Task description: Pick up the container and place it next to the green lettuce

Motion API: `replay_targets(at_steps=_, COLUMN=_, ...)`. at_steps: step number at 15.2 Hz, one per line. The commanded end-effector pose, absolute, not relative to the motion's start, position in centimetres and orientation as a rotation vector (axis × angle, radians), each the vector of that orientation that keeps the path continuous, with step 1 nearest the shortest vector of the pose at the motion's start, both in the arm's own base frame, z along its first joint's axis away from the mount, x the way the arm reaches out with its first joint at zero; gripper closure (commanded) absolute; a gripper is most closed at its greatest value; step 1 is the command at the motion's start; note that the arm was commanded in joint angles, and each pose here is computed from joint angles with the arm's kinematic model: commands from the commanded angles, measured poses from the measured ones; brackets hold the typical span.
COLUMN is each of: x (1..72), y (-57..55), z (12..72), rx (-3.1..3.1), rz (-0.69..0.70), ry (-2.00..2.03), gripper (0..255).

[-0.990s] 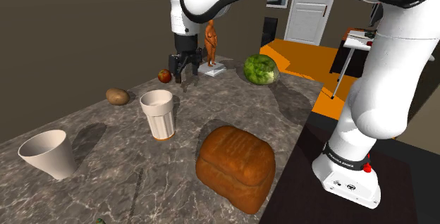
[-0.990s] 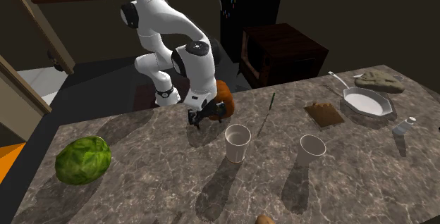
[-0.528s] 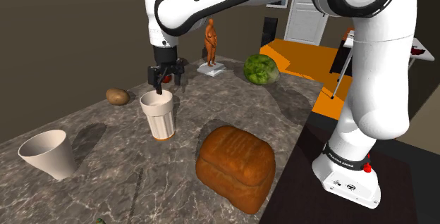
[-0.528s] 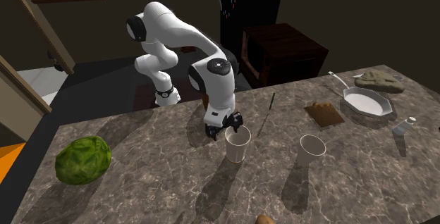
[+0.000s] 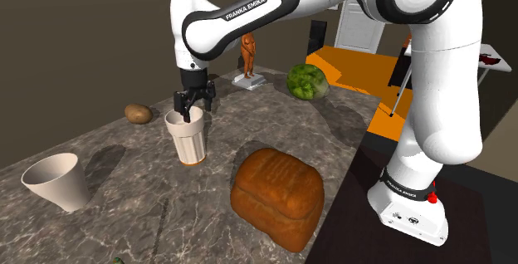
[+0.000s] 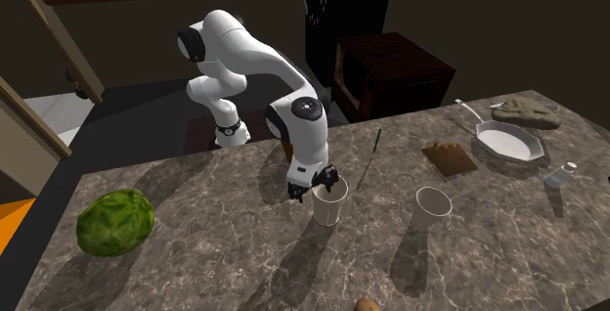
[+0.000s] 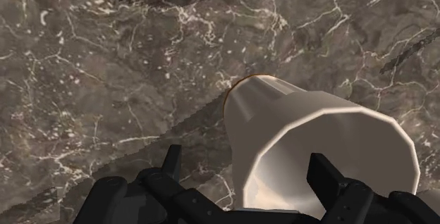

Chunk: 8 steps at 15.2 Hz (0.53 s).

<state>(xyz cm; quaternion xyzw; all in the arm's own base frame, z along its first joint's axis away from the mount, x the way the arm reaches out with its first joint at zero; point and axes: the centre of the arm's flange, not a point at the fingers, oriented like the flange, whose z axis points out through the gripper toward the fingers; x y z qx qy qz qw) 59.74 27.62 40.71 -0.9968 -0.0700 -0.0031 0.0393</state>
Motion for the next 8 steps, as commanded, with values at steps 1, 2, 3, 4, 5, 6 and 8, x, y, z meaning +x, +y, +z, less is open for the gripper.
replay_targets(at_steps=1, x=59.75, y=27.6, z=40.59, rx=-3.055, rz=-0.01, ry=-0.215, gripper=0)
replay_targets(at_steps=2, x=59.75, y=27.6, z=40.59, rx=-3.055, rz=-0.01, ry=-0.215, gripper=0)
replay_targets(at_steps=3, x=59.75, y=27.6, z=40.59, rx=-3.055, rz=-0.01, ry=-0.215, gripper=0)
replay_targets(at_steps=4, x=59.75, y=27.6, z=40.59, rx=-3.055, rz=-0.01, ry=-0.215, gripper=0)
replay_targets(at_steps=5, x=59.75, y=27.6, z=40.59, rx=-3.055, rz=-0.01, ry=-0.215, gripper=0)
replay_targets(at_steps=6, x=59.75, y=27.6, z=40.59, rx=-3.055, rz=-0.01, ry=-0.215, gripper=0)
replay_targets(at_steps=8, x=59.75, y=27.6, z=40.59, rx=-3.055, rz=-0.01, ry=-0.215, gripper=255)
